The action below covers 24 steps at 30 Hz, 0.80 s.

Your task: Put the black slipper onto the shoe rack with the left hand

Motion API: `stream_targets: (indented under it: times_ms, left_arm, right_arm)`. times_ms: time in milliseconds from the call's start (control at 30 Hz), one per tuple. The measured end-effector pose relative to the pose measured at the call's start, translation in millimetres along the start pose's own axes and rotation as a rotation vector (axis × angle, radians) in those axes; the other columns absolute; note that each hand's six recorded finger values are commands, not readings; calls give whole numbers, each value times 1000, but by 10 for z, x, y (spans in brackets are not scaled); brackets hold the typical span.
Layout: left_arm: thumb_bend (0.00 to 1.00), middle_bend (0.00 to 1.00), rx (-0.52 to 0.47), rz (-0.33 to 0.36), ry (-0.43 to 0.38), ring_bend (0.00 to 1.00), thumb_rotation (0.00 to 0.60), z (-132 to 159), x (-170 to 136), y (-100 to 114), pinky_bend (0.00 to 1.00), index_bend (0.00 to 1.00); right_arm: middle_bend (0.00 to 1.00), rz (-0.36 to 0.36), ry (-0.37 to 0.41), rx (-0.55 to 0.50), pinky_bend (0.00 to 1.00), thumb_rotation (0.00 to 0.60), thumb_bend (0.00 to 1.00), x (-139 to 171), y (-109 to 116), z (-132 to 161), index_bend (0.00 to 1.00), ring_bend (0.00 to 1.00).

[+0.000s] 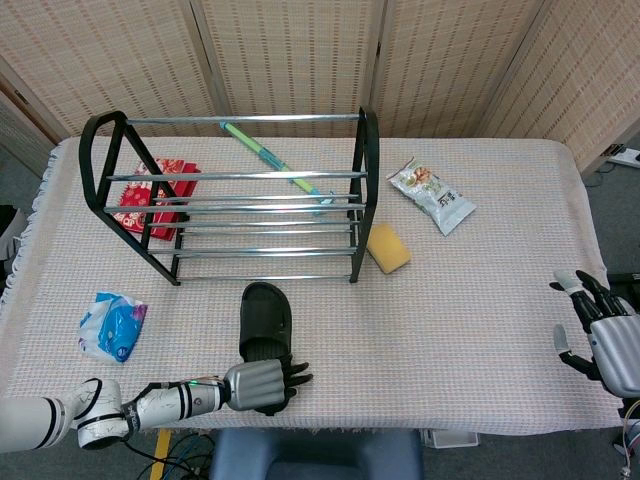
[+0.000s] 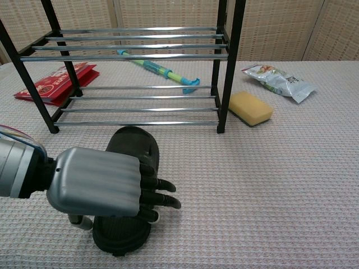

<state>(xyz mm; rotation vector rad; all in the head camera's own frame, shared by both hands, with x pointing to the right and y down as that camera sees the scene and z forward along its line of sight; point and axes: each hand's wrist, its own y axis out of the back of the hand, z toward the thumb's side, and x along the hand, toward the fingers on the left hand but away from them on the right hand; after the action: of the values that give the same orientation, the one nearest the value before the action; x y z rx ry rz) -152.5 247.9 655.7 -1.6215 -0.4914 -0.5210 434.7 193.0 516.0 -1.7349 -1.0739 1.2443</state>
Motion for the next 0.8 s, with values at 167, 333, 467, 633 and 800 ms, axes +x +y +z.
stream_targets:
  times_ms: [167,333,467,633,800]
  left_arm:
    - [76,250,-24,9,1,156,600,-15,4,-11,252,459]
    - [76,363,-67,32,-6,205,600,-16,7,1,252,583]
    - [76,503,-83,58,-15,287,600,-16,13,9,253,660]
    - [76,590,-89,87,-22,377,600,-26,16,21,282,701]
    - [104,643,-97,120,-16,455,600,-48,-3,49,402,748]
  right_arm:
    - [209,1,2,-1,162,600,604,-12,-7,-1,34,103]
    - [209,7,8,-2,162,600,604,-17,-23,10,34,103]
    - [209,3,6,-2,162,600,604,-12,-16,6,34,103]
    - [209,0,5,-1,162,600,605,-9,-6,7,34,103]
    - [209,0,6,-2,162,600,604,-12,-7,15,34,103]
